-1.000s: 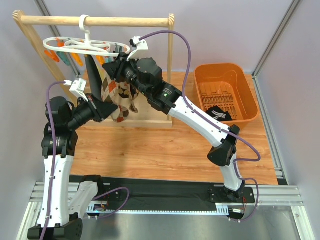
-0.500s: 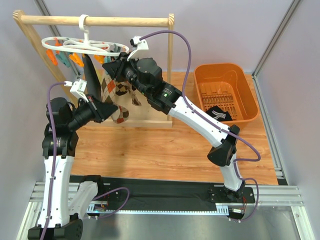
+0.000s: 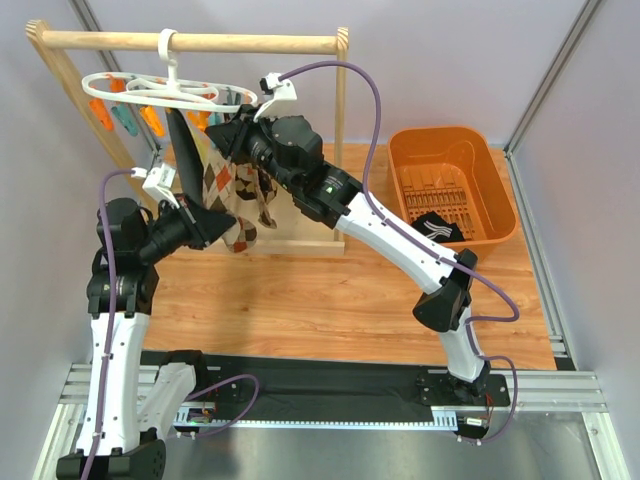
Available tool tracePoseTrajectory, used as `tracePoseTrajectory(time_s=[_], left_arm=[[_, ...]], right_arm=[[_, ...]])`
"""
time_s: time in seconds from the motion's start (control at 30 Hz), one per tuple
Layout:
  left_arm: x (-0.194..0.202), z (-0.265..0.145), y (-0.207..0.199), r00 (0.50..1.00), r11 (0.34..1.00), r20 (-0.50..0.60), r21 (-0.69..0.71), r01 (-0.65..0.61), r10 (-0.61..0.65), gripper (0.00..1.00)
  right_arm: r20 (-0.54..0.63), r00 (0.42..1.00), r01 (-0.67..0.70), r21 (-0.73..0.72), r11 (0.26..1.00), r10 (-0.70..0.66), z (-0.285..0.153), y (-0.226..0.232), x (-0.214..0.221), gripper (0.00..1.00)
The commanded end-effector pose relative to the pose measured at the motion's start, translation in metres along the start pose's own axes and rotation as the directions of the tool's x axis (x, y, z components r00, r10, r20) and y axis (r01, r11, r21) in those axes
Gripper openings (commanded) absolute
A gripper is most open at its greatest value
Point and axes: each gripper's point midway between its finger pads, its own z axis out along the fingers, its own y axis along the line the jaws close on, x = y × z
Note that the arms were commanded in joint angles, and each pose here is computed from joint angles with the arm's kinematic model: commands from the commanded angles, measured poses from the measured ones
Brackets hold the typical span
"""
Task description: Remove the socks clipped to the hanger
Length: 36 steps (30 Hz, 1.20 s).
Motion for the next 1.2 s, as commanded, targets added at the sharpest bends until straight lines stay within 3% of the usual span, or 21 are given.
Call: tracePoseTrajectory(time_s=[0.0, 0.33, 0.4, 0.43, 0.53, 0.57, 0.7, 0.8, 0.93, 1.17], left_arm=[[0.0, -0.003, 0.002, 1.0, 1.0, 0.011, -0.015, -0.011, 0.011, 0.0], [0.011, -0.002, 0.014, 1.0, 0.998, -0.004, -0.059, 0.024, -0.024, 0.0], [0.01, -0.002, 0.013, 1.0, 0.998, -0.007, -0.059, 0.028, -0.028, 0.0], [0.009, -0.003, 0.012, 1.0, 0.998, -0.005, -0.058, 0.026, -0.026, 0.0], [0.006, -0.007, 0.007, 1.0, 0.998, -0.003, -0.063, 0.02, -0.02, 0.0], [0.007, -0.009, 0.006, 1.0, 0.998, -0.008, -0.064, 0.023, -0.024, 0.0], [0.01, -0.013, 0.003, 0.999, 0.998, -0.023, -0.063, 0.026, -0.027, 0.0], [0.012, -0.016, -0.001, 0.999, 0.998, -0.033, -0.055, 0.03, -0.031, 0.0], [0.011, -0.019, -0.016, 0.998, 0.999, -0.045, 0.009, 0.034, -0.034, 0.0], [0.003, -0.024, -0.076, 0.995, 0.938, -0.09, 0.34, 0.073, -0.045, 0.0]], right_arm=[[0.08, 0.996, -0.023, -0.037, 0.999, 0.026, 0.001, 0.013, -0.028, 0.0], [0.051, 0.998, -0.019, -0.036, 0.999, 0.021, 0.001, 0.01, -0.017, 0.02], [0.034, 0.999, -0.016, -0.046, 0.999, 0.018, -0.001, 0.011, -0.013, 0.14], [0.028, 1.0, -0.01, -0.045, 0.999, 0.011, -0.003, 0.01, -0.012, 0.27], [-0.003, 1.0, 0.025, -0.043, 0.999, -0.026, -0.014, 0.006, -0.006, 0.45], [-0.041, 0.998, 0.04, -0.029, 0.999, -0.041, -0.016, -0.004, 0.01, 0.47], [-0.042, 0.997, 0.056, -0.095, 0.994, -0.061, -0.052, 0.003, 0.003, 0.57], [-0.076, 0.991, 0.1, -0.159, 0.982, -0.113, -0.083, 0.006, 0.008, 0.74], [-0.149, 0.956, 0.202, -0.292, 0.935, -0.253, -0.125, 0.003, 0.039, 0.78], [-0.232, 0.877, 0.243, -0.54, 0.806, -0.42, -0.179, 0.006, 0.098, 0.85]])
